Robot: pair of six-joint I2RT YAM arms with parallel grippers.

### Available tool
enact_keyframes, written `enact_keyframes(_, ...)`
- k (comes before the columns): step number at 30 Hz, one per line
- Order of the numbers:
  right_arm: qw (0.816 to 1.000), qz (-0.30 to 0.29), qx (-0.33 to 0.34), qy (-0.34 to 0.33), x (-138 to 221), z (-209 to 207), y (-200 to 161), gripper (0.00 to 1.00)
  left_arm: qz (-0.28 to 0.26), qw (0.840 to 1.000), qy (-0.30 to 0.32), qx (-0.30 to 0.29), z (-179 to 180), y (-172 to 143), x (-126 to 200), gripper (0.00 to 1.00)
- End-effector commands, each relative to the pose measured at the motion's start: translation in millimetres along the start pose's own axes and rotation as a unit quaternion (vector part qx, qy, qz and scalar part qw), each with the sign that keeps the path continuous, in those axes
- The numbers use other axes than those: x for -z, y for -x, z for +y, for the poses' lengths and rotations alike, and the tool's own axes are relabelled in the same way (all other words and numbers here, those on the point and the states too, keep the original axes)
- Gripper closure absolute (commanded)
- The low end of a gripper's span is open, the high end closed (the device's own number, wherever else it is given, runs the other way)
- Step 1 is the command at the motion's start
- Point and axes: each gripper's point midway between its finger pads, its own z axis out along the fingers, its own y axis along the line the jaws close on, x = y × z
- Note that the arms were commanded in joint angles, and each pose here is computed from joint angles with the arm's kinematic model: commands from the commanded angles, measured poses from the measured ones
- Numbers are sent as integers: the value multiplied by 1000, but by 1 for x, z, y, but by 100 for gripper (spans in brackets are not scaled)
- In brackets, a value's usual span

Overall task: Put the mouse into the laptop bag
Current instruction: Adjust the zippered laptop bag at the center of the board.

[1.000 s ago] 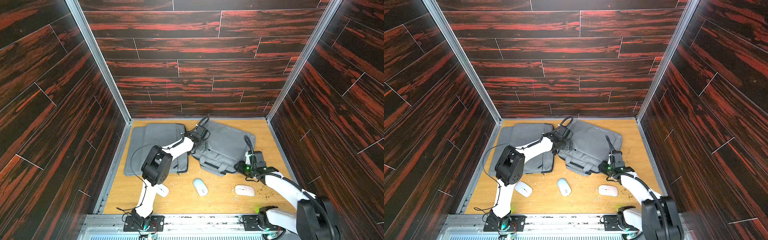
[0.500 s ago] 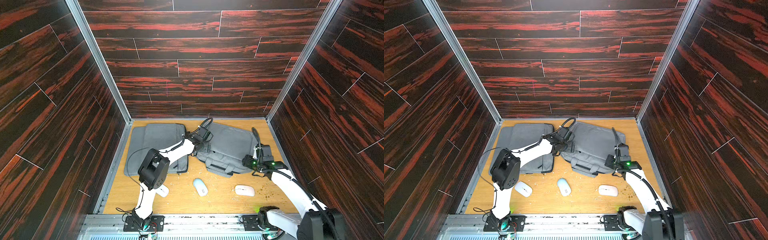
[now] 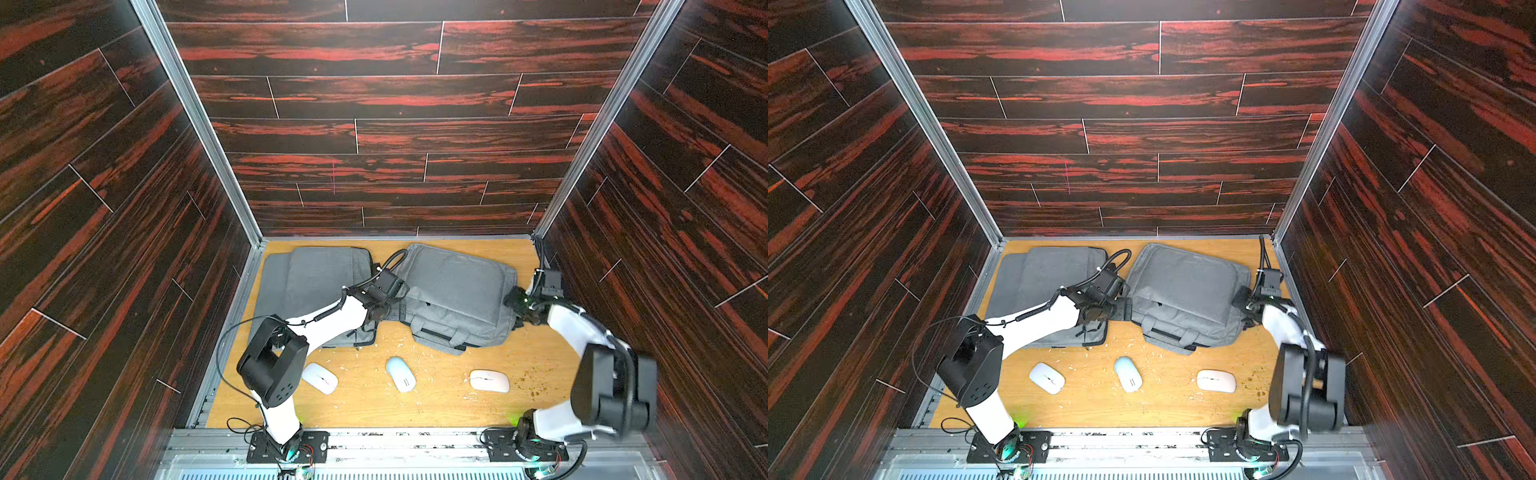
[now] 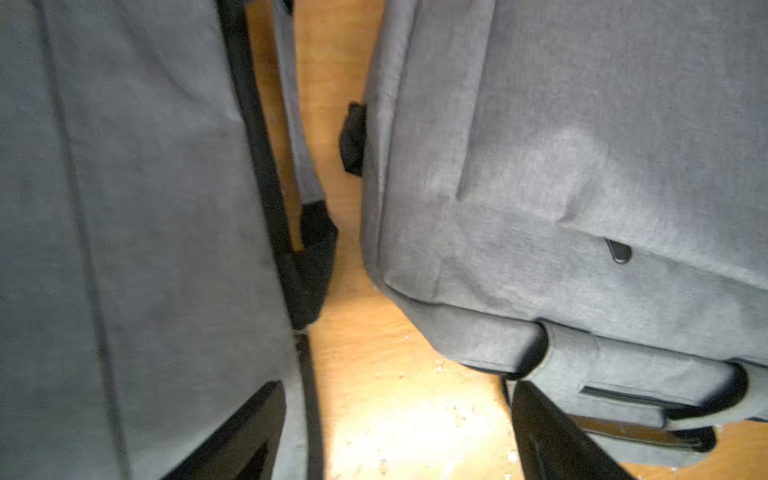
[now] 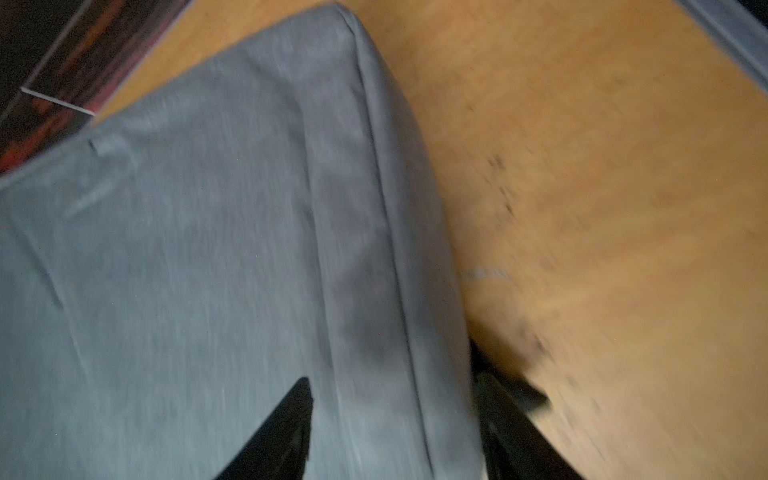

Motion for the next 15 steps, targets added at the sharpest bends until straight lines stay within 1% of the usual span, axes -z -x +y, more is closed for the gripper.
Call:
enact_keyframes(1,1000,13,-9,21,-15,6,-2,40,-10,999,-30,14,-17,7,-11,11)
enact_keyframes(3,1000,19,-9,21,-18,3,-11,43,-10,999,-49,7,-31,16,-20,18)
enact_keyframes(6,1000,23,-7,17,-15,-4,-24,51,0,997,-71,-3,-48,24,-37,28)
enact_keyframes(7,1000,24,-6,16,-14,-6,-27,61,1,997,-73,-4,-50,25,-42,29)
enact_keyframes(8,1000,26,-6,13,-12,-9,-32,80,3,997,-76,-5,-53,27,-48,30)
enact_keyframes(9,1000,28,-5,10,-10,-12,-37,92,3,997,-78,-7,-56,31,-53,30)
enact_keyframes(10,999,31,-5,10,-8,-13,-41,97,3,997,-81,-8,-59,34,-57,29)
enact_keyframes(11,999,36,-4,13,-5,-13,-46,100,4,997,-83,-11,-61,36,-62,28)
enact_keyframes(13,999,44,-8,21,-1,-14,-56,100,0,997,-82,-13,-63,45,-70,25)
enact_keyframes(15,997,54,-18,42,5,-10,-69,100,-2,996,-84,-15,-64,53,-81,23)
